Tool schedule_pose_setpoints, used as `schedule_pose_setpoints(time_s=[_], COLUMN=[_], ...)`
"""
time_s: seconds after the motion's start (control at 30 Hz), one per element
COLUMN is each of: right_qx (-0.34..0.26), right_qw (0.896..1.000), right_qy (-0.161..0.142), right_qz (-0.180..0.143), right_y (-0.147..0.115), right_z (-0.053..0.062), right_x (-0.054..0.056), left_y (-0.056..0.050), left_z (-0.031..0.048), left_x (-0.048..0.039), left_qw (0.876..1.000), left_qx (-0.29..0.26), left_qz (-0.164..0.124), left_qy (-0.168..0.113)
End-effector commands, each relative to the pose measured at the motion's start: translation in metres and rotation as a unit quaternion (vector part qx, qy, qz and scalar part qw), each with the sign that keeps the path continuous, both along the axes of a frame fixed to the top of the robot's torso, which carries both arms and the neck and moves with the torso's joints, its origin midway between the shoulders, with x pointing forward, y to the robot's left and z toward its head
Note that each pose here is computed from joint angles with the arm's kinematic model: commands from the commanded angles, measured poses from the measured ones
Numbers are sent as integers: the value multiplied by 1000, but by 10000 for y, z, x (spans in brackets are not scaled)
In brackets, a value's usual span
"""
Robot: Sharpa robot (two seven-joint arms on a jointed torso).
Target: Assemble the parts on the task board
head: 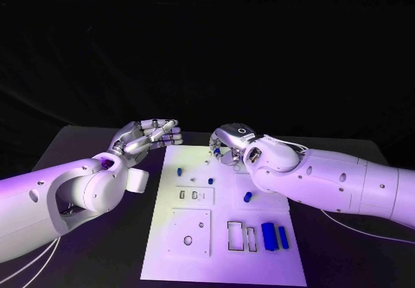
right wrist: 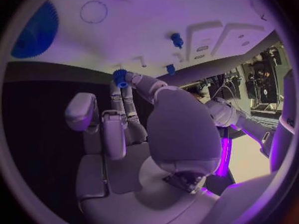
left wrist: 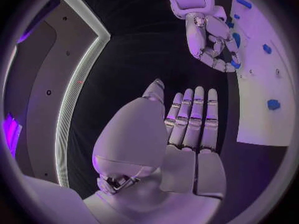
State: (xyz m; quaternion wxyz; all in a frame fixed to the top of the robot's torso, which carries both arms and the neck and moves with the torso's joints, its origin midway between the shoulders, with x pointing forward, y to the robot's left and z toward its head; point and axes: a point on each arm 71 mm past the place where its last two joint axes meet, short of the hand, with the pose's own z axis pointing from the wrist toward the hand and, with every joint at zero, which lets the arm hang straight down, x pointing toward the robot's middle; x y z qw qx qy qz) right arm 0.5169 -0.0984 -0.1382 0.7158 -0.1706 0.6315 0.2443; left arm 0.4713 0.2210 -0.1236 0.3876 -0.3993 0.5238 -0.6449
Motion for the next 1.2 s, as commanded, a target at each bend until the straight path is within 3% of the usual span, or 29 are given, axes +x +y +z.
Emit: schedule_pose_setpoints(time_s=[0.03,0.5,1.2], right_qx=[2,2,-19], right_qw=[1000,1000,1000], right_qy=[-20,-26,-10], right_qz=[-2,0,-6], right_y=[43,149,96], right_z=[23,16,-60], right_x=[19,66,91], left_y=[-31,-31,-26], left_z=[18,20,27], left_x=[-6,-7,1], left_qw=[1000,1000,1000], left_qx=[-5,-5,-4], left_qz=[-10,-9,-9], left_qy=[-2,-2,-1])
